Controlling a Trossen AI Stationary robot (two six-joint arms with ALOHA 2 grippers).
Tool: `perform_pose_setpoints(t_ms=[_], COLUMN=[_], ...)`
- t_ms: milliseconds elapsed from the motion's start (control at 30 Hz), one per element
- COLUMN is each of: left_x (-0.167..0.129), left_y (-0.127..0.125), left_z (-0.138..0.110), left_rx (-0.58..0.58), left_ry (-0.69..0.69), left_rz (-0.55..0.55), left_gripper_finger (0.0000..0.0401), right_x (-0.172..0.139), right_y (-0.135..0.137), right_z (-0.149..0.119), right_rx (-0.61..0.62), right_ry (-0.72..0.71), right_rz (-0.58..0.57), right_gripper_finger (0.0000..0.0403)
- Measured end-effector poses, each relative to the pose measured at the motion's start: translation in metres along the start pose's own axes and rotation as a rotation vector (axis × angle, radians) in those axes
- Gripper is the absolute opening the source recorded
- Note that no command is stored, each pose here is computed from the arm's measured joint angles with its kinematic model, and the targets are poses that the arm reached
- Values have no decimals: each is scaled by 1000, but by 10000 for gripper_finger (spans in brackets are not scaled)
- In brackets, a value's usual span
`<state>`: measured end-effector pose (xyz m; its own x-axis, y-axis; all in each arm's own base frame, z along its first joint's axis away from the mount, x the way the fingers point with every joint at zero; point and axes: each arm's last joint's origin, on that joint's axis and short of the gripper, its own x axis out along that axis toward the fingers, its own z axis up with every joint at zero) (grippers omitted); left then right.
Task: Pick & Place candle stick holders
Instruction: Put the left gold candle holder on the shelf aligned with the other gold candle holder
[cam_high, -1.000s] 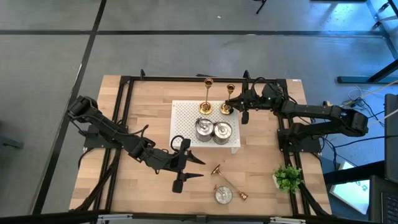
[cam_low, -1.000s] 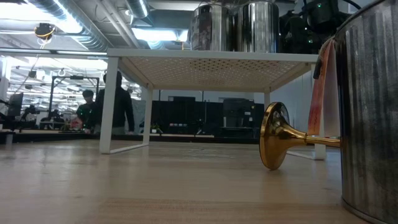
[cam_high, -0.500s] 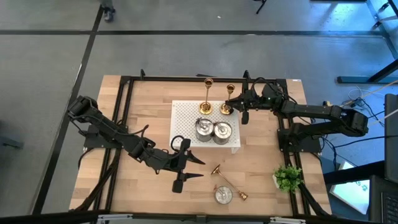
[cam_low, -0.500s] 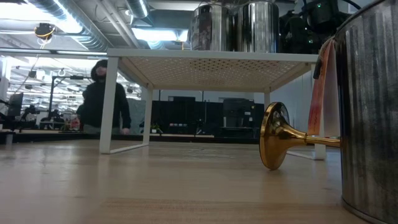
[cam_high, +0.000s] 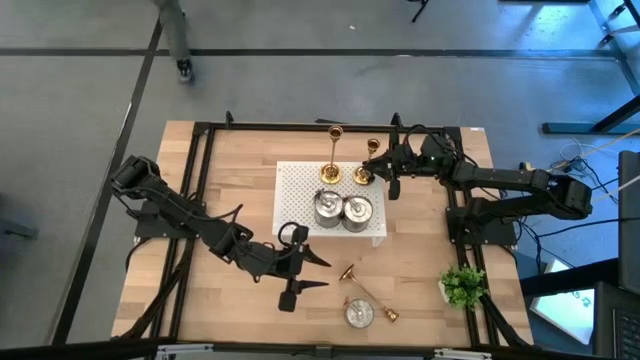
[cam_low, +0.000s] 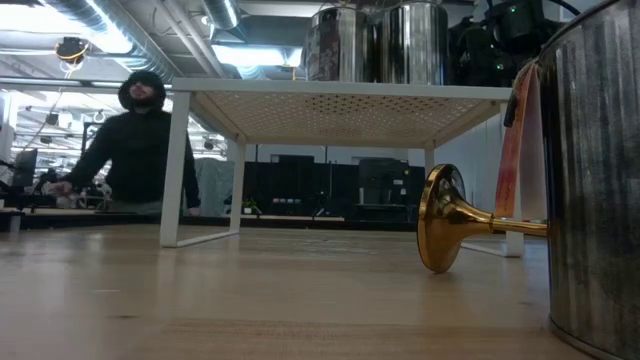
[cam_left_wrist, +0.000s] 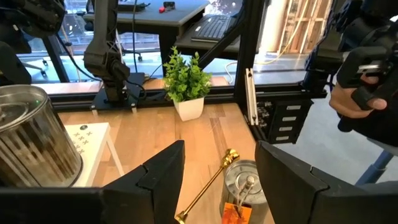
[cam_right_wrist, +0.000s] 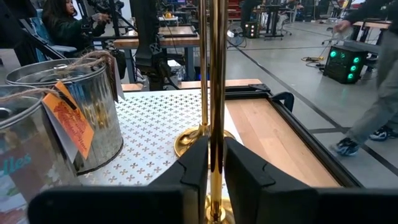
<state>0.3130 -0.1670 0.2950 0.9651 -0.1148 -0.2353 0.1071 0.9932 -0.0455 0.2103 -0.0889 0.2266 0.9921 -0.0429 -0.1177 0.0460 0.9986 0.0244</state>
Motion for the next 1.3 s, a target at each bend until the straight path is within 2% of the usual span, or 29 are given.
perform_pose_setpoints(t_ms=[733,1300], left_x=[0,0], left_y=[-1,-1], left_z=[0,-1], left_rx=[-7,-5], left_ry=[0,11], left_rz=[-2,-20], left_gripper_finger=[190,190], right_x=[0,-2], right_y=[0,8], right_z=[1,7], right_rx=[-14,-8], right_ry=[-9,-37], right_rz=[18,46], right_gripper_finger=[62,208])
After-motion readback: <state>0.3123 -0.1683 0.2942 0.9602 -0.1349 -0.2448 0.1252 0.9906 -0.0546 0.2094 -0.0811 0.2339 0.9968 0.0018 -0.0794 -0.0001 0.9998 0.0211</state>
